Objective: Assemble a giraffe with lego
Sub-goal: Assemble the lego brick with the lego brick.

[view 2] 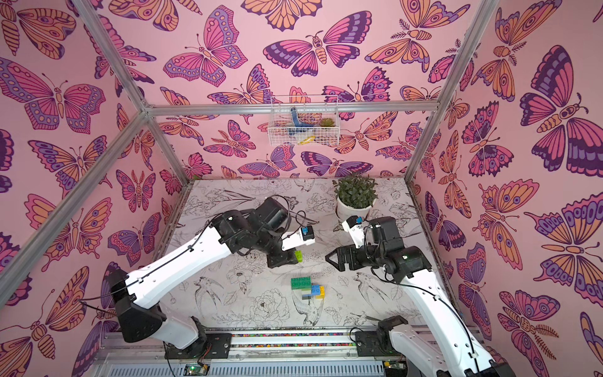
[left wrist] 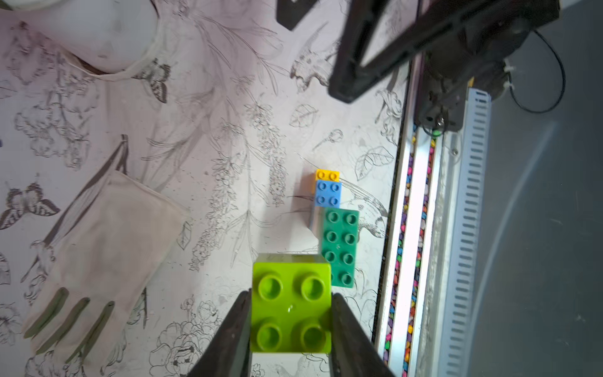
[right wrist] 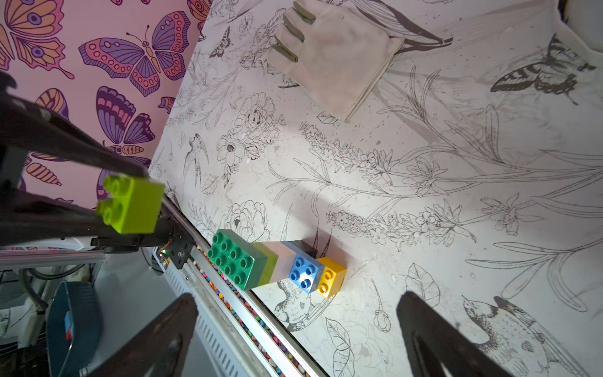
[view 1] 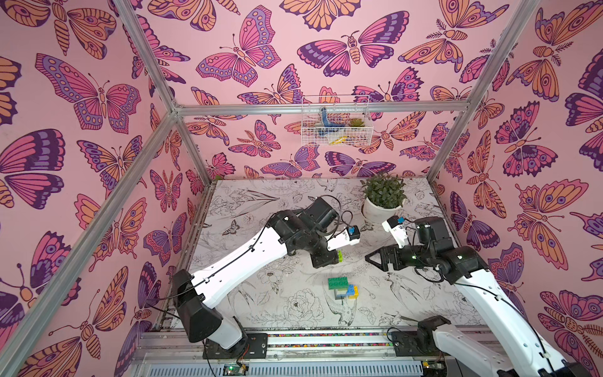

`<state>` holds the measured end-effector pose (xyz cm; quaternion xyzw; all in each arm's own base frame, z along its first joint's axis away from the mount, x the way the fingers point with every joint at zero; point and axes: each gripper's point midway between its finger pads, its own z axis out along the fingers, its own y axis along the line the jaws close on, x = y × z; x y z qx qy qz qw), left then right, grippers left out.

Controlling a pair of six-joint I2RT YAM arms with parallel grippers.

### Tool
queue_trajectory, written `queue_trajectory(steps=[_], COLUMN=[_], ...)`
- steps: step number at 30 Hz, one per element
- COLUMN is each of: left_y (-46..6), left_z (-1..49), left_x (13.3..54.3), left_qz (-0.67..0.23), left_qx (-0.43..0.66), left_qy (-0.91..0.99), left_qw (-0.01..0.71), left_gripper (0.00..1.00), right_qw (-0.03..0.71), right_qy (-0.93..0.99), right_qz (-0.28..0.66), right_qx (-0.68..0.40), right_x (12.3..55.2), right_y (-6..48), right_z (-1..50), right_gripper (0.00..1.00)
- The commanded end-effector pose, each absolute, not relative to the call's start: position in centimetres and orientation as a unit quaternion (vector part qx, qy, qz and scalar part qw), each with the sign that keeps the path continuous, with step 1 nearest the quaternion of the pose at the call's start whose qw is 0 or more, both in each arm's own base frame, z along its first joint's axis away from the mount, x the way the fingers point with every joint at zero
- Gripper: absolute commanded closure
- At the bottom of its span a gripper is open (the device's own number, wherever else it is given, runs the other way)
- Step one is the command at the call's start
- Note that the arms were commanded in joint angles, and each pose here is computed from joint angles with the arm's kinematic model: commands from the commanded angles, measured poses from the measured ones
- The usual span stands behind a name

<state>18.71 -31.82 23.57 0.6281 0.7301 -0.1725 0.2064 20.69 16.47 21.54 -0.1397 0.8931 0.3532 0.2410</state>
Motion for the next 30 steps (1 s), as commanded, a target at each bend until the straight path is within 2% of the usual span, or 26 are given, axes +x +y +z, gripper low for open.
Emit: queue_trajectory(steps=[1, 12, 18, 30], left_y=[-30.6, -32.5, -34.0, -34.9], left_z=[23.1, 20.8, 20.0, 18.4], left_x=[17.5, 16.8, 16.1, 14.3], left_qz=[-0.145, -0.147, -0.164, -0.193], left_qx=[0.653, 0.686, 0.688, 0.678], left_qy=[0.716, 0.684, 0.68, 0.687], left_qw=[0.198, 0.197, 0.192, 0.176], left_gripper=[0.88, 0.87, 0.87, 0.86], right_qw=[0.199, 0.121, 0.131, 0.098], right_qy=[0.89, 0.873, 0.859, 0.859], right_qz=[0.392, 0.465, 0.491, 0.497], right_qx=[-0.122, -0.082, -0.062, -0.075], right_x=[19.4, 16.9, 17.6, 17.8], right_y=[17.4, 18.7, 19.3, 19.8], right_z=[21.2, 18.3, 17.8, 16.9], right_gripper=[0.01, 0.01, 0.01, 0.01])
